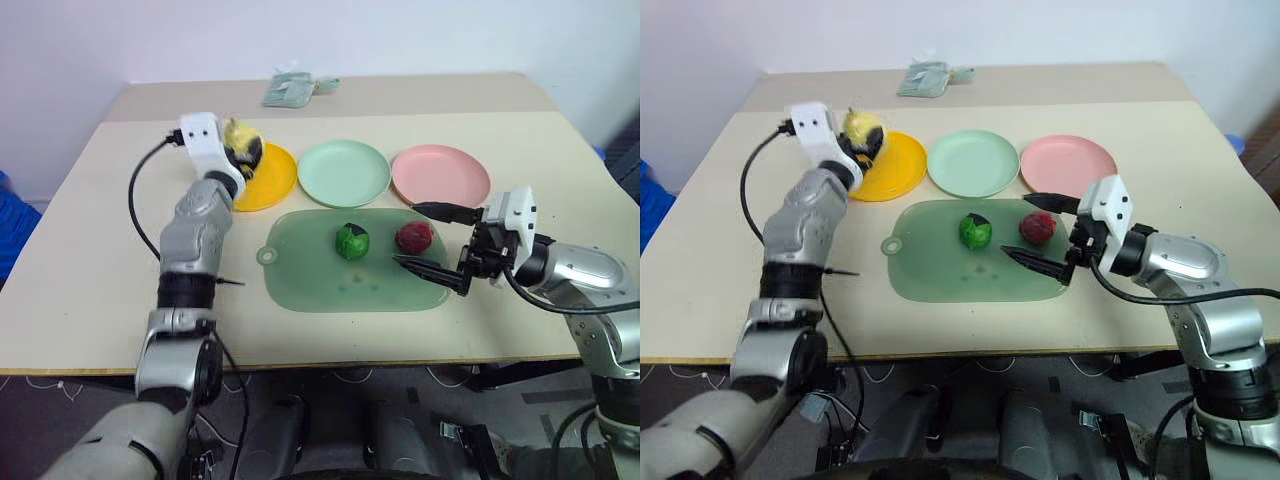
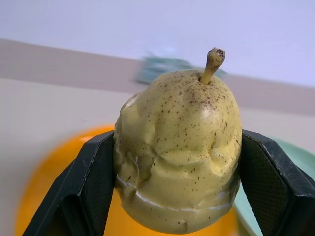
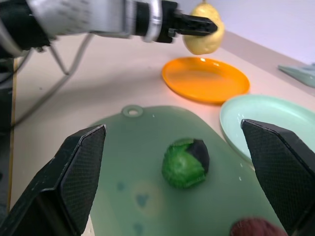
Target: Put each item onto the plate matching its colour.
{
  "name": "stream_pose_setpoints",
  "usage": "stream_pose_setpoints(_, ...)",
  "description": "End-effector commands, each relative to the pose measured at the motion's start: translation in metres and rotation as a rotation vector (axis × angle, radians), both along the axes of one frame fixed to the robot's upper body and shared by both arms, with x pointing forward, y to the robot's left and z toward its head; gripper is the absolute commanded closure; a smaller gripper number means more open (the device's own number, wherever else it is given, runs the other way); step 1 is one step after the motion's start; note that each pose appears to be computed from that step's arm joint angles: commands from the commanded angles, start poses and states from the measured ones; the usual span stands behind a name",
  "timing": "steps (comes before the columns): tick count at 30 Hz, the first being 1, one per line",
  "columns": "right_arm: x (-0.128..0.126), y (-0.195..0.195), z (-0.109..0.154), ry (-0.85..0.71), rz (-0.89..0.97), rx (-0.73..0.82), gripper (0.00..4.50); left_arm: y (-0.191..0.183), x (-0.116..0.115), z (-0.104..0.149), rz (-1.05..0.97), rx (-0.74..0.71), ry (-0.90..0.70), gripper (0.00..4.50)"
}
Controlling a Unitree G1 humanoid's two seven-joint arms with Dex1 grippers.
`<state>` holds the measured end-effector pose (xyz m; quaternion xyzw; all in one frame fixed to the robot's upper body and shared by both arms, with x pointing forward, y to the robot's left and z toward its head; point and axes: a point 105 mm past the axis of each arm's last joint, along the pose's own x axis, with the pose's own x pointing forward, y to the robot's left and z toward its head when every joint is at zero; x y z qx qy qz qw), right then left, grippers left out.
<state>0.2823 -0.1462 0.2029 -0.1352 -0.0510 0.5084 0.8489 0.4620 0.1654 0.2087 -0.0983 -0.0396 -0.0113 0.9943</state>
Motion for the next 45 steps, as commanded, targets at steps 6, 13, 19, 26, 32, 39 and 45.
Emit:
stream_pose_setpoints(6, 0.006, 0.005, 0.012, -0.057, -0.003, 0.013, 0.0, 0.008, 0.022, 0.004, 0.051, -0.033, -0.026, 0.47)
stream_pose_setpoints(13, 0.007, 0.004, 0.011, -0.061, -0.017, 0.02, 0.0, 0.003, 0.023, 0.004, 0.029, -0.06, -0.038, 0.04)
stream_pose_setpoints(19, 0.006, 0.008, 0.007, -0.044, -0.035, 0.043, 0.0, -0.024, -0.02, 0.012, -0.29, 0.024, -0.212, 0.04)
stream_pose_setpoints(26, -0.003, -0.005, 0.0, -0.011, -0.075, 0.039, 0.0, -0.057, -0.088, -0.016, -0.724, 0.185, -0.106, 0.04)
stream_pose_setpoints(32, -0.025, -0.03, -0.018, 0.037, -0.171, -0.008, 0.0, -0.091, -0.097, -0.037, -0.986, 0.342, -0.013, 0.04)
stream_pose_setpoints(39, -0.048, -0.049, -0.026, 0.054, -0.29, -0.024, 0.0, -0.129, -0.095, -0.052, -1.165, 0.415, 0.03, 0.04)
stream_pose_setpoints(45, -0.06, -0.055, -0.027, 0.047, -0.352, -0.019, 0.0, -0.149, -0.087, -0.065, -1.21, 0.497, 0.063, 0.04)
